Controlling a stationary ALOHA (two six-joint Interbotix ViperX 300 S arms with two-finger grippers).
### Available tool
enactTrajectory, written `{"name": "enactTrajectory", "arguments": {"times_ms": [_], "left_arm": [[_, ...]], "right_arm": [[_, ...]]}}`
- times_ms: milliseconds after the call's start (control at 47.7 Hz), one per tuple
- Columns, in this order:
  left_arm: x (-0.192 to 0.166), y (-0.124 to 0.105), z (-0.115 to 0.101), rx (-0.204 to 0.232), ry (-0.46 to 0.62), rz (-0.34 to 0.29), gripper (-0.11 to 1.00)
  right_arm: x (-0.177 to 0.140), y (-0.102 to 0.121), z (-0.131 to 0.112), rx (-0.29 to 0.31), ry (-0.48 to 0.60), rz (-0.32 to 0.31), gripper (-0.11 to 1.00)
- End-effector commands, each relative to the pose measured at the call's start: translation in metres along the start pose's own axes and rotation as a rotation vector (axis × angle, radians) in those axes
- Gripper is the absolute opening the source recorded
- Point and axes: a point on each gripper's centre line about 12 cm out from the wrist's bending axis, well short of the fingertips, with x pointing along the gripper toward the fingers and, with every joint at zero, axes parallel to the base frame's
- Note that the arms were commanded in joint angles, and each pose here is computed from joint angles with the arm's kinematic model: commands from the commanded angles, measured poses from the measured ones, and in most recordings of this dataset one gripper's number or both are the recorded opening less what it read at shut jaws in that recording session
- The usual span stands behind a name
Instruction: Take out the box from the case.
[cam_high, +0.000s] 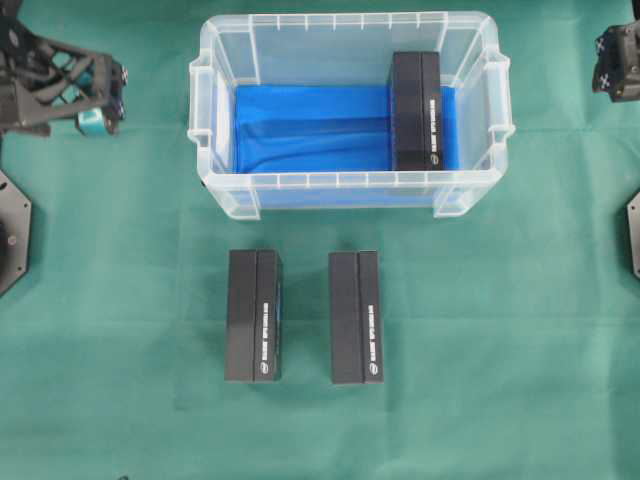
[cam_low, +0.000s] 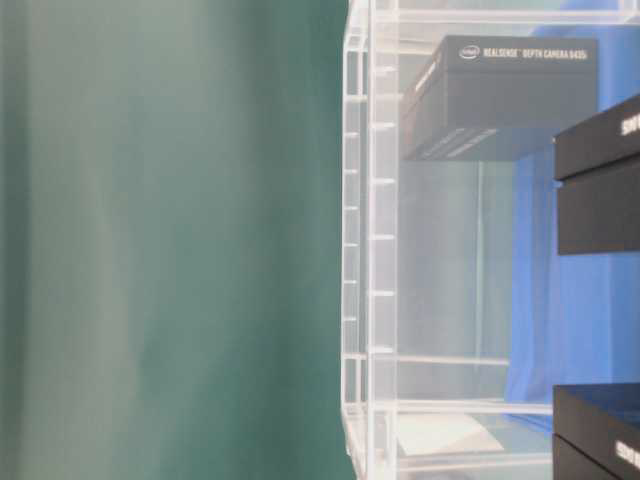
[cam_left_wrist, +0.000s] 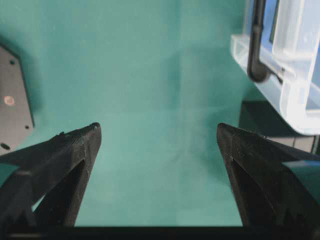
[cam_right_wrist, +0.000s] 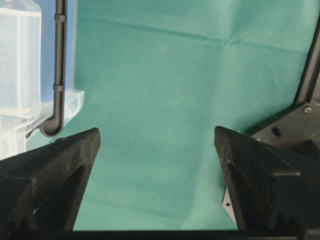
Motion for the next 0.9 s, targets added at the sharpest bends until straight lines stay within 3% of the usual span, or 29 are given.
{"name": "enactTrajectory", "arguments": {"times_ms": [0,880], "left_arm": [[-0.007,0.001,0.006,-0.011,-0.008,-0.020,0.98],[-0.005,-0.001,0.007,-0.013,0.003,-0.017,0.98]], "right_arm": [[-0.004,0.001,0.001,0.002,-0.004,0.013,0.91],[0.003,0.014,0.002,0.006,0.028,0.006,0.91]]}}
